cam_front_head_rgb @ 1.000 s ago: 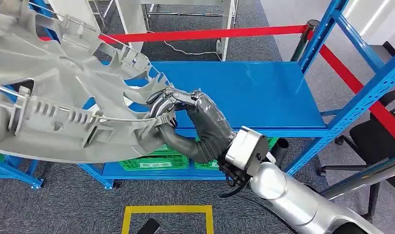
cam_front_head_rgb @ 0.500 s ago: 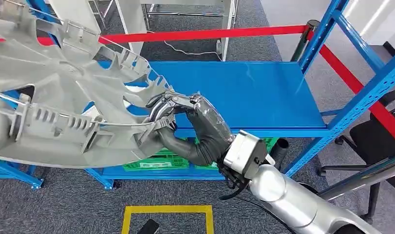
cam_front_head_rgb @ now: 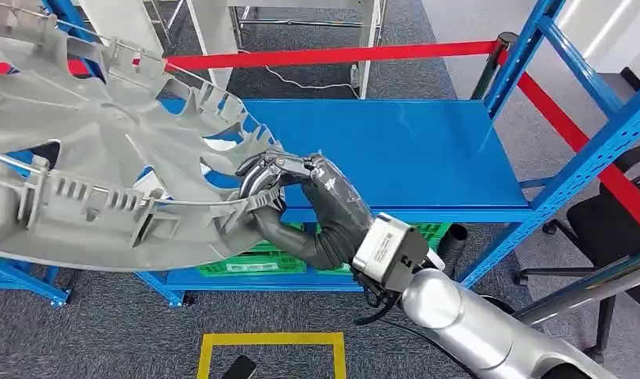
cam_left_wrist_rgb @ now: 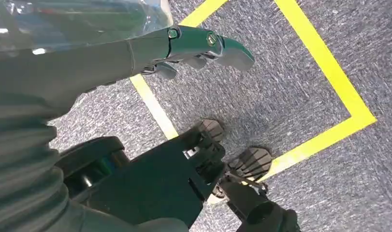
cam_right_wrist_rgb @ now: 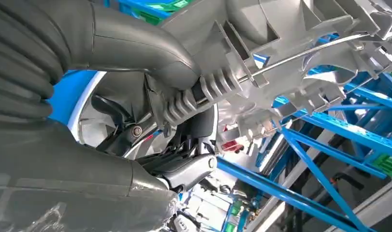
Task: Take the parts from the cabinet and place them on the table.
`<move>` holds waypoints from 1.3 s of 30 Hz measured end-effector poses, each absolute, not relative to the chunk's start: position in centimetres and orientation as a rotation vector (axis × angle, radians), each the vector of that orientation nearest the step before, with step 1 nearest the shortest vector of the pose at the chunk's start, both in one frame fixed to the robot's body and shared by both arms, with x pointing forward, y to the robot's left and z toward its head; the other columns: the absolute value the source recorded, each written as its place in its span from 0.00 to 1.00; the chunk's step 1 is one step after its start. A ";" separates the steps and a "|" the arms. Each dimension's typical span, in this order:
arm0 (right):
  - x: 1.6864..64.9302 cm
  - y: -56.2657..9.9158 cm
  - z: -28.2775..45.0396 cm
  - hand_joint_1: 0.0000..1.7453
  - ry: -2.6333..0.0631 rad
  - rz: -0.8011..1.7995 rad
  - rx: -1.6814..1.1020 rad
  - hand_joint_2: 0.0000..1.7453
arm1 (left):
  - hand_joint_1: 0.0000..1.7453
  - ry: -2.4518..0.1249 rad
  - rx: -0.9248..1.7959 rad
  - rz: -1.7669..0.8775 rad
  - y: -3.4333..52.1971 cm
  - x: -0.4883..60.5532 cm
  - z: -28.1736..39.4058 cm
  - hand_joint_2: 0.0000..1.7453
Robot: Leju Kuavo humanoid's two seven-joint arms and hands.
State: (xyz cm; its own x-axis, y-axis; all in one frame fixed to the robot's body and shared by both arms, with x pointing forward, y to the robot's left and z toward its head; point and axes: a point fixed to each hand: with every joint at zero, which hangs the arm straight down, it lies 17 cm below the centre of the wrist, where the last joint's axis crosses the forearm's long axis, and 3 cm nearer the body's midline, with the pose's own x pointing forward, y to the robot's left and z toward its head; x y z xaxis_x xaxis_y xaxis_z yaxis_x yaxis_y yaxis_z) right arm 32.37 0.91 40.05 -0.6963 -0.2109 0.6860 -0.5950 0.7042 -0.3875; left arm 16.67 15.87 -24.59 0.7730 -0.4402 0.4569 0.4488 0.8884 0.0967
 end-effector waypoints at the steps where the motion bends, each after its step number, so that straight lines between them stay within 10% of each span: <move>1: 32.4 0.9 40.0 1.00 -2.288 0.810 0.611 1.00 | 0.00 -0.492 -0.017 -0.481 15.9 16.7 -24.6 1.00; 39: 32.2 1.4 39.0 1.00 -2.248 0.829 0.618 1.00 | 0.00 -0.483 -0.010 -0.467 16.3 16.5 -24.7 1.00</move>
State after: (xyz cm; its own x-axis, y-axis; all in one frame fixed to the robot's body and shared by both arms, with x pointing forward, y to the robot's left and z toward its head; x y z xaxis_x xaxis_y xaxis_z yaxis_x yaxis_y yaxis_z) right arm 32.23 1.40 38.99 -0.6741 -0.1979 0.7117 -0.6125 0.6883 -0.3887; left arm 16.47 16.26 -24.72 0.7823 -0.4307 0.4500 0.4354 0.8947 0.0994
